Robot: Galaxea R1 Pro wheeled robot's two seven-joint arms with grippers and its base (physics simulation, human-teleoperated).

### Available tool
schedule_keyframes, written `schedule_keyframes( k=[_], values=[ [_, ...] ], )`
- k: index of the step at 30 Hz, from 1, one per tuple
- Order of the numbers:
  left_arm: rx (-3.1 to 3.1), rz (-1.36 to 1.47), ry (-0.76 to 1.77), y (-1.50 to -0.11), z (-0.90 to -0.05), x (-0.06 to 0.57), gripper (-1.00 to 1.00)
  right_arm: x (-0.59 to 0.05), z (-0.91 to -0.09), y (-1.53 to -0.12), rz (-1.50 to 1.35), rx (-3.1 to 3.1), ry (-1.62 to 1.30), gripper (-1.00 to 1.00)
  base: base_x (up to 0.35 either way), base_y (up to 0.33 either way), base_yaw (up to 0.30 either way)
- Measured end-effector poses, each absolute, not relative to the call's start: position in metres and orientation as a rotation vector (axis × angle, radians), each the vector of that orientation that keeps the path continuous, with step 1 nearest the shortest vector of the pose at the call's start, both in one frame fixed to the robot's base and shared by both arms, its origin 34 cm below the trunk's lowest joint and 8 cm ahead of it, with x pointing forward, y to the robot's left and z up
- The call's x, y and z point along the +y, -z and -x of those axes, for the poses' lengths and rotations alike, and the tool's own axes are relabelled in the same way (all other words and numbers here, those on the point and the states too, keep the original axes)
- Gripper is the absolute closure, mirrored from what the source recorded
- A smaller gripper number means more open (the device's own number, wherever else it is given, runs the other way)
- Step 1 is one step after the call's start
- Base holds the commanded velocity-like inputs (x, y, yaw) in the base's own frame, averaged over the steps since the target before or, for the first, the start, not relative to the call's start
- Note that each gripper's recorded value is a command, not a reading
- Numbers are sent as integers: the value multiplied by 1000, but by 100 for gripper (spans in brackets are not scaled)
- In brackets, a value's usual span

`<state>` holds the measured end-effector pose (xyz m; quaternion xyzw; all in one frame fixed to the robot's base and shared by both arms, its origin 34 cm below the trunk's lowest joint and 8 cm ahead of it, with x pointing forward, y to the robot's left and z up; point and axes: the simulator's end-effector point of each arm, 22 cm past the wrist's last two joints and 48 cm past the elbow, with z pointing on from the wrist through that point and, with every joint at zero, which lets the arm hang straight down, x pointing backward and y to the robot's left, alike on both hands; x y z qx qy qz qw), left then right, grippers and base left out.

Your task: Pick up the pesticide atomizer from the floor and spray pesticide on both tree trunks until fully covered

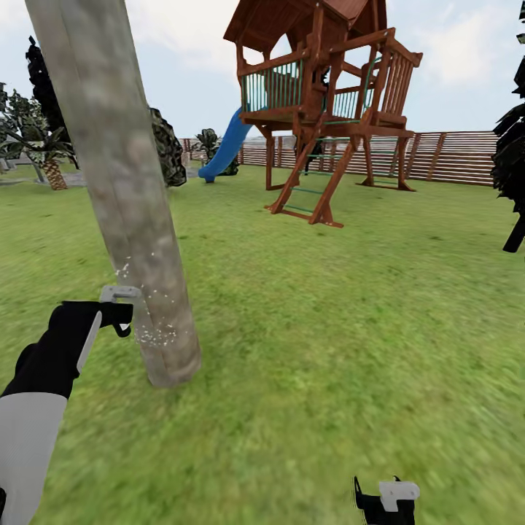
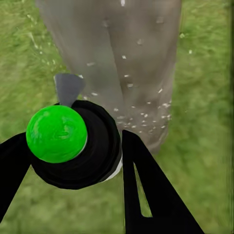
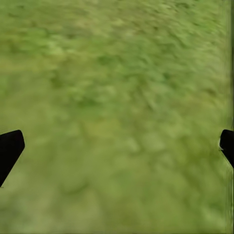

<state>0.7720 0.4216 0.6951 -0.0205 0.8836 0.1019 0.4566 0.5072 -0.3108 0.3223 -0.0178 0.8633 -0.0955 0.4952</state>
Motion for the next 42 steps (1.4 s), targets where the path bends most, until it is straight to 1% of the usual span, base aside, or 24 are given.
schedule_keyframes(
  k=[19, 29, 42],
  values=[
    [2178, 53, -251, -695, -772, 421, 100, -309, -507, -322, 45, 2092, 229, -100, 0, -276, 2],
    [2178, 54, -255, -695, -772, 423, 100, -308, -507, -322, 46, 2092, 227, -100, 0, -276, 239],
    [2179, 55, -259, -695, -772, 423, 100, -308, -507, -322, 47, 2093, 226, -100, 10, -276, 14]
  ],
)
